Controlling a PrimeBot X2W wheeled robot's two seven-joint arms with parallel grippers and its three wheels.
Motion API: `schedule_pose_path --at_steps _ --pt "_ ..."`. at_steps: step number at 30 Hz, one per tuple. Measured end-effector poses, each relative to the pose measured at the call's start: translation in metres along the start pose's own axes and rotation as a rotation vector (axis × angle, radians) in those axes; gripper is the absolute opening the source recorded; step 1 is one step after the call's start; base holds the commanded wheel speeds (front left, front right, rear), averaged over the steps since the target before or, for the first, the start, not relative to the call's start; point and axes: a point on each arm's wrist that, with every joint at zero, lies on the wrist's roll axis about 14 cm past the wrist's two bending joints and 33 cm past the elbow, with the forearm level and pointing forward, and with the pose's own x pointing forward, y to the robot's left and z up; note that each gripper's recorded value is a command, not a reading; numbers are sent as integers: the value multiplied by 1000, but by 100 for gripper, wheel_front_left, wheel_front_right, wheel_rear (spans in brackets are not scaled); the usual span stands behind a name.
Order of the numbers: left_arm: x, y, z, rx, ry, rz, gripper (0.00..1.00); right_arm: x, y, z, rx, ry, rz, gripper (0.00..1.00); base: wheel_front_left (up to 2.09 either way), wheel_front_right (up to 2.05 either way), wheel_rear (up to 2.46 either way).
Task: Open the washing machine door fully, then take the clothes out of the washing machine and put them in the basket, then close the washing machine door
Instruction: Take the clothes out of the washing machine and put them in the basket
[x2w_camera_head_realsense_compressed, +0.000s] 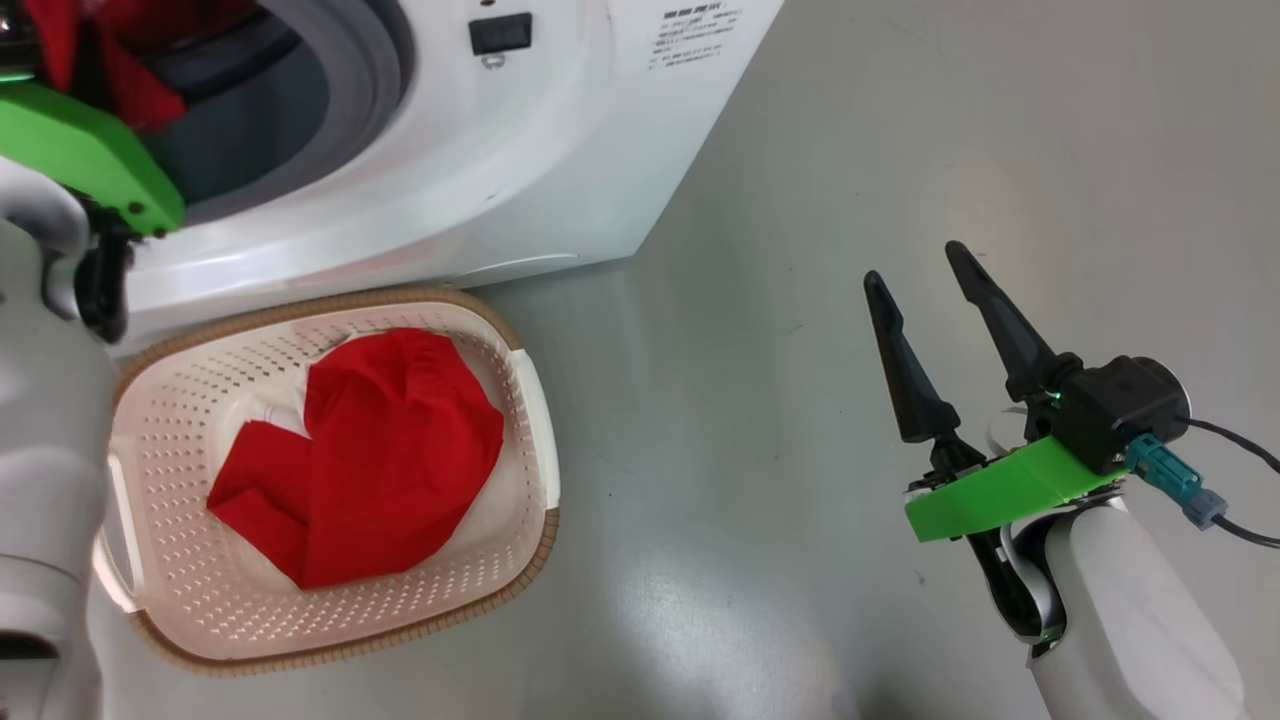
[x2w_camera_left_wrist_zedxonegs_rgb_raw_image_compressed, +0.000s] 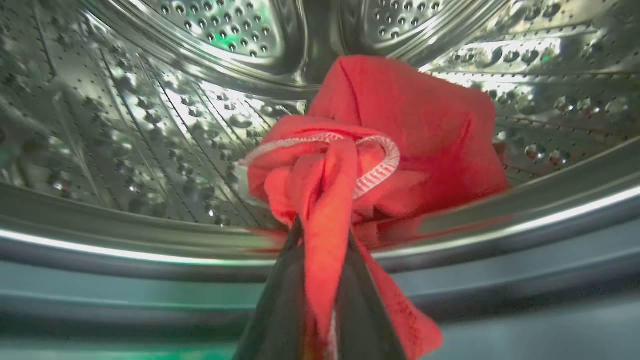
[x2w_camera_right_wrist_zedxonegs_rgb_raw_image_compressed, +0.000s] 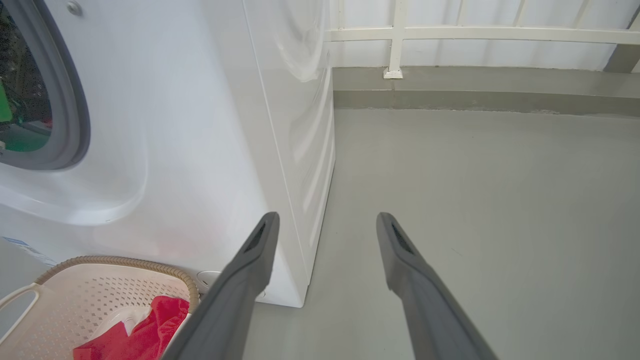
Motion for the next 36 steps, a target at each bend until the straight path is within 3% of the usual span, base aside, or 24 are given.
schedule_pose_path --at_steps 15,22,36 --pt "-35 9 75 -1 -340 5 0 9 7 20 19 -61 13 100 0 0 0" --pt "-78 9 78 39 -436 14 0 10 20 32 27 -92 45 100 0 0 0" --pt "-166 12 102 9 -592 39 0 -13 35 56 34 -139 73 100 0 0 0"
